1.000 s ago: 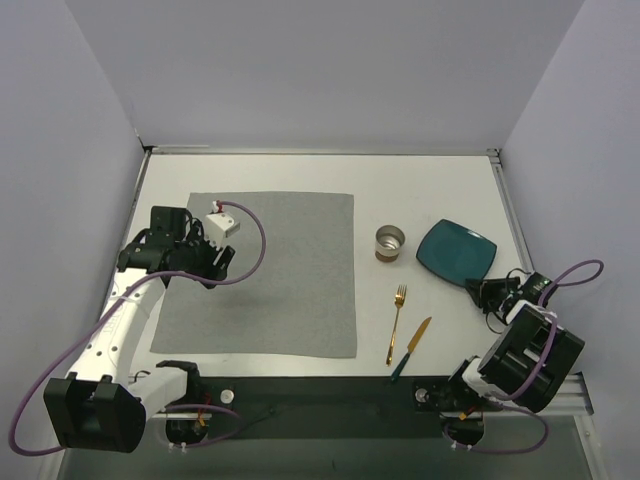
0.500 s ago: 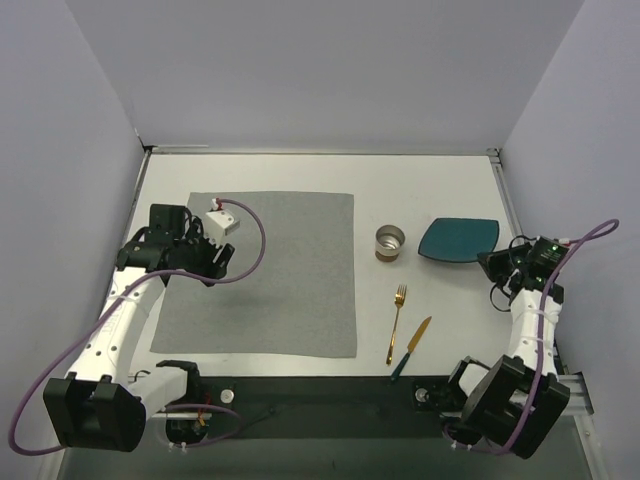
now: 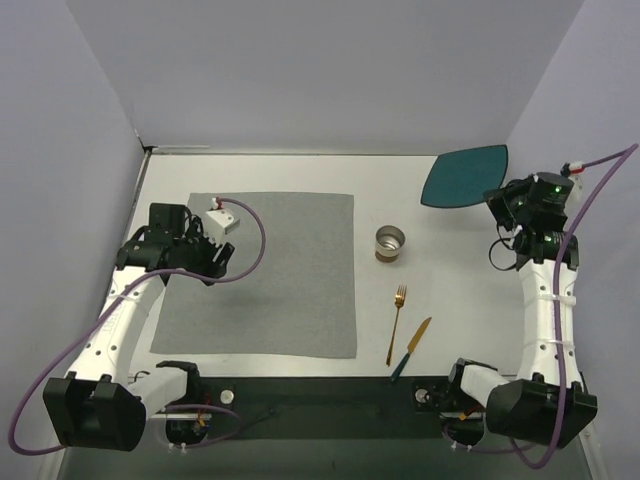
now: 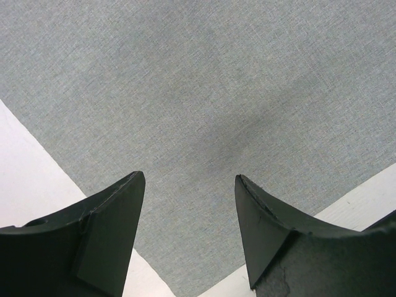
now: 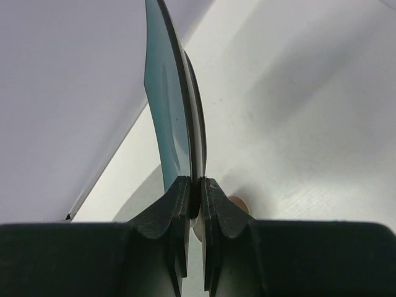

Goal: Set the dinner table for one person

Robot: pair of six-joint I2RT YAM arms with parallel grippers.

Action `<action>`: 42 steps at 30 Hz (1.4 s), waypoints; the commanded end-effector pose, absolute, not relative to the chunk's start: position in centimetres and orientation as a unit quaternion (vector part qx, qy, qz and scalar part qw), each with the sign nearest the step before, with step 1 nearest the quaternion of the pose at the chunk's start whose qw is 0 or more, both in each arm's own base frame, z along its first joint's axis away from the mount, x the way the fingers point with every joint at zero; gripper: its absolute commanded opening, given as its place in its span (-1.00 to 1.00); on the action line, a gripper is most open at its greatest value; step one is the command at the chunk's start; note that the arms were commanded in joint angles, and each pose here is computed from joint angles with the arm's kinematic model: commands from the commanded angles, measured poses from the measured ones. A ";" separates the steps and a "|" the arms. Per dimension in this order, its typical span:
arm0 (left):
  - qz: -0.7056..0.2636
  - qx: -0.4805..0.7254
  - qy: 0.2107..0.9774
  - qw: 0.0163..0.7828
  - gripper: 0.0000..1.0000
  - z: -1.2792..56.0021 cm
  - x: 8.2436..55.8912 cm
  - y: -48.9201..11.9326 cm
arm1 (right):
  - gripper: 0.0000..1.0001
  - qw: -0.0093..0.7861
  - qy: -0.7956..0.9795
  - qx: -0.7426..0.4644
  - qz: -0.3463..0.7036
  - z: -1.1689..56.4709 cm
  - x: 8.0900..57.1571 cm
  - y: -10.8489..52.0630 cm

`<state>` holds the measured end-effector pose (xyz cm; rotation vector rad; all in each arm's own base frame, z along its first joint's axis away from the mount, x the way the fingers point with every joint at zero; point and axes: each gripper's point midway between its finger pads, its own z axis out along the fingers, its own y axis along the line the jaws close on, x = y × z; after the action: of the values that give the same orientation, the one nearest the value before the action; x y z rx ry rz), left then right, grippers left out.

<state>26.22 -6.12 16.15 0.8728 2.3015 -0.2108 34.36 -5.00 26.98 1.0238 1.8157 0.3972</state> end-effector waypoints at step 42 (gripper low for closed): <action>-0.013 0.164 0.947 0.276 0.42 11.2 28.3 4.2 | -1.00 0.363 0.730 0.360 0.454 18.6 32.6 43.2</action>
<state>27.25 3.75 11.81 0.4268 2.5595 -0.0508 31.42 41.27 11.61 0.7335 2.1850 0.8898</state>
